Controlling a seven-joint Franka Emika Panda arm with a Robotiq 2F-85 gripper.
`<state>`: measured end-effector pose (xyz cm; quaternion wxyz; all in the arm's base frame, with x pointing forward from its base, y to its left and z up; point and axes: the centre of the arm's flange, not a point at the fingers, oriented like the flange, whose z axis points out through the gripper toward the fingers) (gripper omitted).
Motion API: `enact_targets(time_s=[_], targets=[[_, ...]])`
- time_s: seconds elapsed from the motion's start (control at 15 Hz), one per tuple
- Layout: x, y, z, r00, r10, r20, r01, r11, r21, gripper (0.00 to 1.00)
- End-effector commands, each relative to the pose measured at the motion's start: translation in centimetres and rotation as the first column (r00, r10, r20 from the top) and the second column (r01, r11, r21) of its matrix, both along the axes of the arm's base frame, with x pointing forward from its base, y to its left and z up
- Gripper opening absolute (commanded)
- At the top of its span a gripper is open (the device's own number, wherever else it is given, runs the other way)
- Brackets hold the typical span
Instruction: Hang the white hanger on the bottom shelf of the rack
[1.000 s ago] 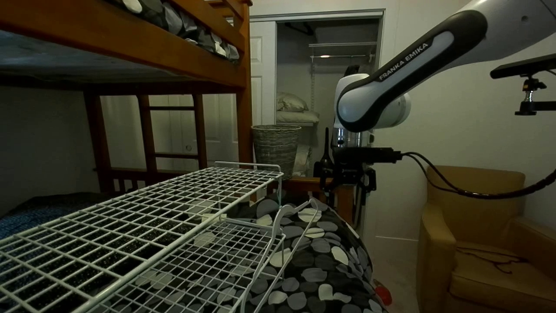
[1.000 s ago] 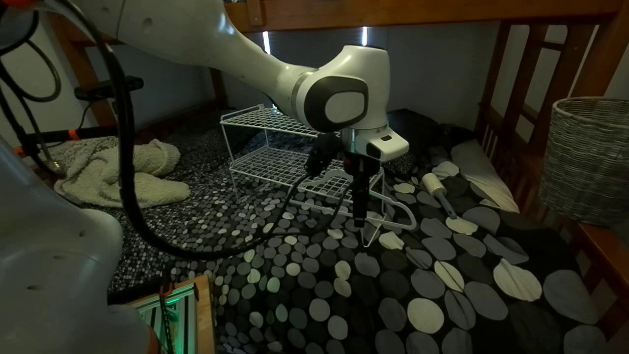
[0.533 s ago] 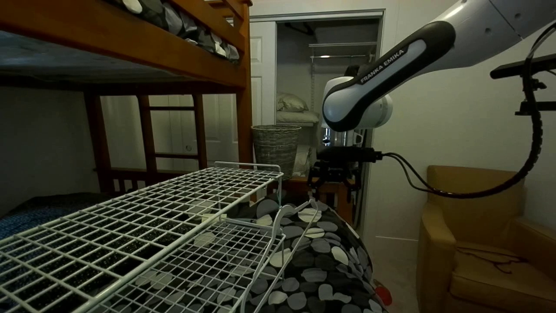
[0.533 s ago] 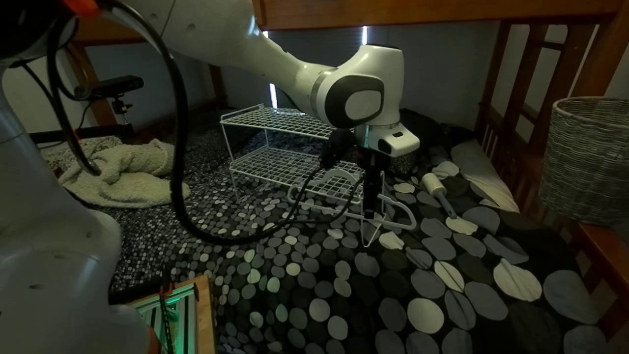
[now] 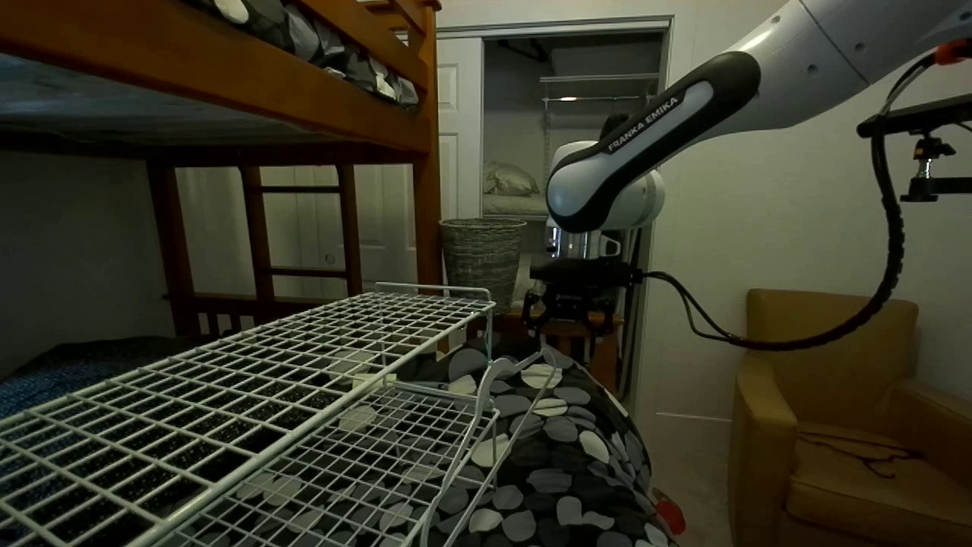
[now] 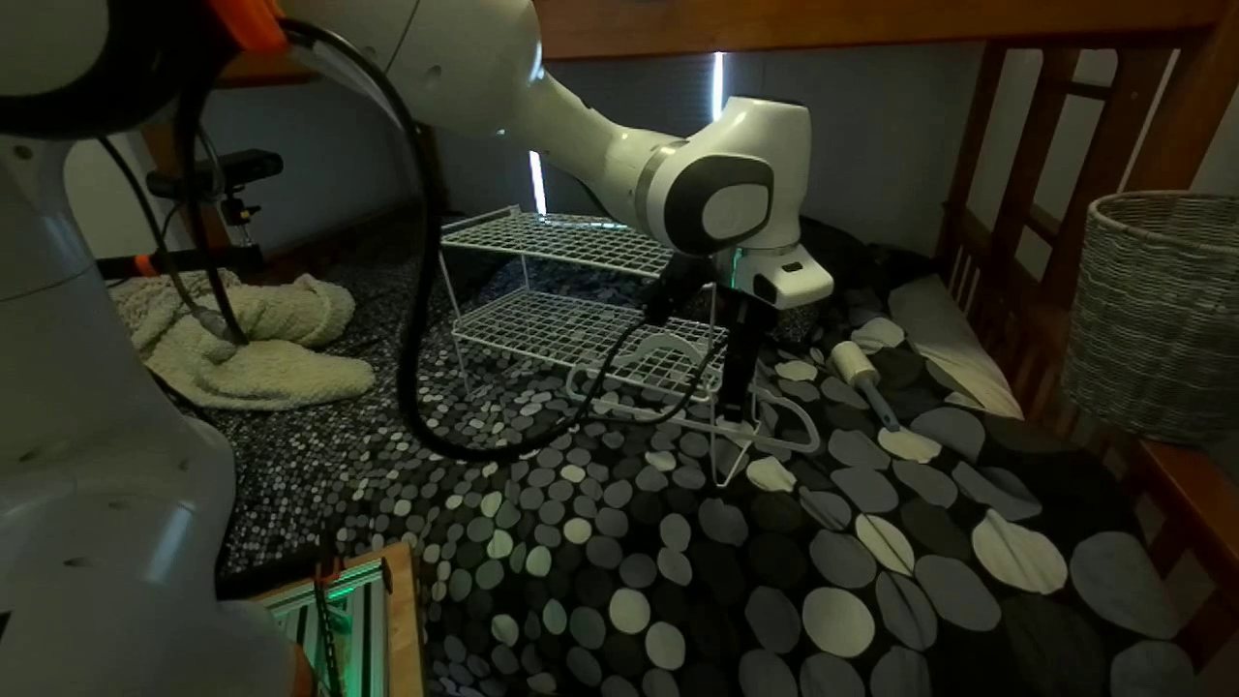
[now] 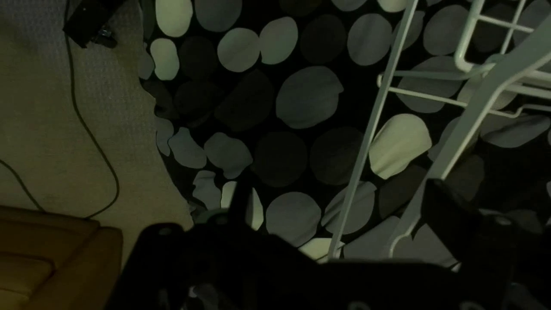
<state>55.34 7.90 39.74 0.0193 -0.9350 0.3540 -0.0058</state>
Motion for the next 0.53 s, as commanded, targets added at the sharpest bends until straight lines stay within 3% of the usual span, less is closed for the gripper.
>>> enact_targets(time_s=[0.0,0.47], targets=[[1.4,0.5,-0.9,0.999,-0.05,-0.009,0.051,0.998,0.027,1.0],[2.8,1.7,-1.9,0.997,-0.076,-0.025,0.077,0.996,0.039,1.0]])
